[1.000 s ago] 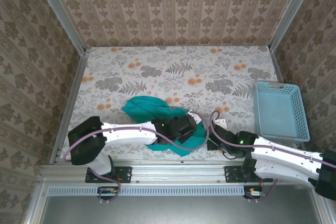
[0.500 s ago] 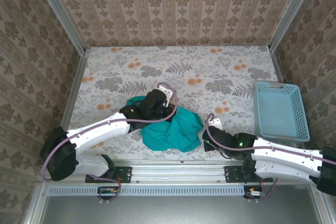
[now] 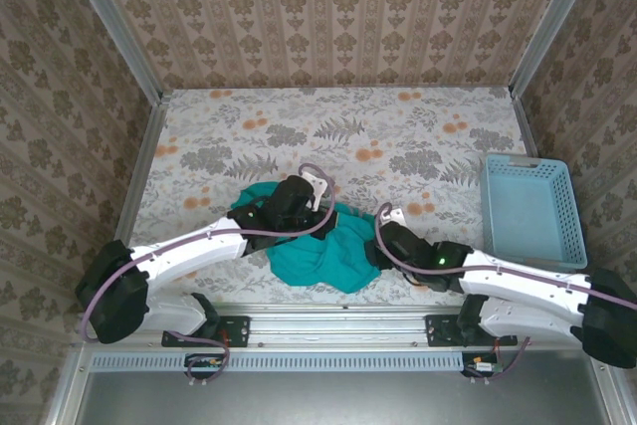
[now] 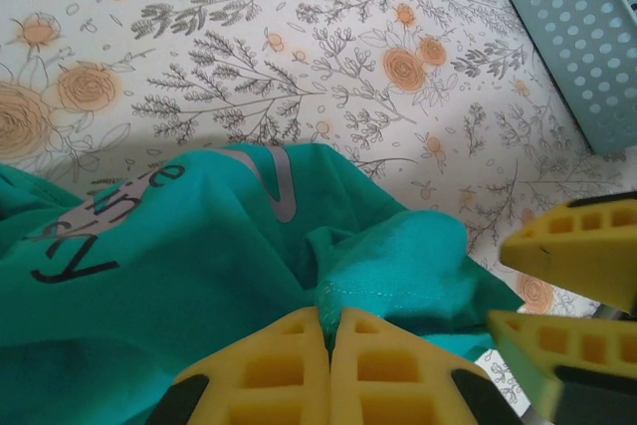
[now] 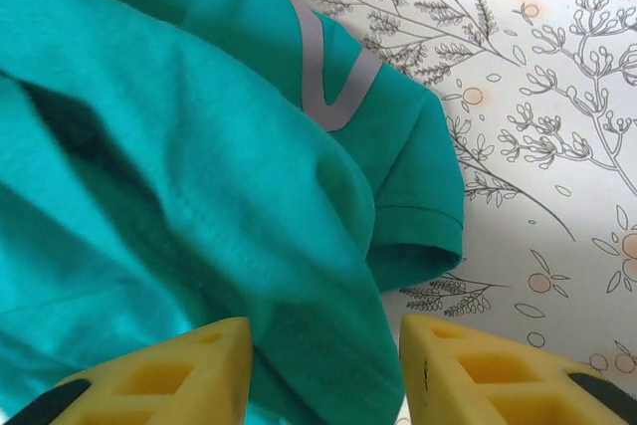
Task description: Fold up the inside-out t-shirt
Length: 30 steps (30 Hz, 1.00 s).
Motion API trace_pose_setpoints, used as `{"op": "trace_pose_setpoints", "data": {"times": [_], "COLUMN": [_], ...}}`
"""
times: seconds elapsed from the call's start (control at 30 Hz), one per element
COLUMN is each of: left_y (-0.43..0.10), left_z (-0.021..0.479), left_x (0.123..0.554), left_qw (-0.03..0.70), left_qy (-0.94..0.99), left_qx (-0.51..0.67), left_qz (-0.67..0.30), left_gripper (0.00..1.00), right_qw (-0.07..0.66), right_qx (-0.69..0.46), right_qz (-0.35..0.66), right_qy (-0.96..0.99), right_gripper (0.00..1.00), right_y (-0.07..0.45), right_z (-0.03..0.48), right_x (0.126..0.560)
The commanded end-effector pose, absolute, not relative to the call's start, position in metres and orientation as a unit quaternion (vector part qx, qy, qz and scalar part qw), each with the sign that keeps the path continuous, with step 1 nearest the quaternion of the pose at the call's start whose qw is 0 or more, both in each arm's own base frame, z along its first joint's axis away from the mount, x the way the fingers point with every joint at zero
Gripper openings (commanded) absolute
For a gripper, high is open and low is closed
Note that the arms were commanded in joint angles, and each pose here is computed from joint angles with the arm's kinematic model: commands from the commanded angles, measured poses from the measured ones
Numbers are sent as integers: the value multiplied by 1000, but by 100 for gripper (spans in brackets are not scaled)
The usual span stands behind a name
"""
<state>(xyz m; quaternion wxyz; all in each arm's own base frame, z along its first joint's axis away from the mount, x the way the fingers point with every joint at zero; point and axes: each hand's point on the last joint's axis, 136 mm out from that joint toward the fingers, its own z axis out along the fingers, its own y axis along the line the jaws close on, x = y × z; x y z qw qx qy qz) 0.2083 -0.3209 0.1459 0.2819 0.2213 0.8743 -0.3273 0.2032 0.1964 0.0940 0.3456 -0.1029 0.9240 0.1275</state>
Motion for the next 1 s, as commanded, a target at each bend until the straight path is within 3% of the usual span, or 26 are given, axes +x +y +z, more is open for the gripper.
{"op": "trace_pose_setpoints", "data": {"times": [0.0, 0.23, 0.37, 0.97], "left_y": [-322, -316, -316, -308], "left_z": [155, 170, 183, 212], "left_x": [208, 211, 212, 215], "left_qw": [280, 273, 275, 295], "left_qy": [865, 845, 824, 752], "left_qx": [205, 169, 158, 108], "left_qz": [-362, -428, -470, -580], "left_gripper": [0, 0, 0, 0], "right_qw": [345, 333, 323, 336], "right_qx": [-115, -110, -105, -96], "right_qz": [135, 85, 86, 87], "right_qy": [922, 933, 937, 933], "right_gripper": [43, 10, 1, 0], "right_y": [207, 192, 190, 186], "right_z": [95, 78, 68, 69], "right_x": [212, 215, 212, 215]}}
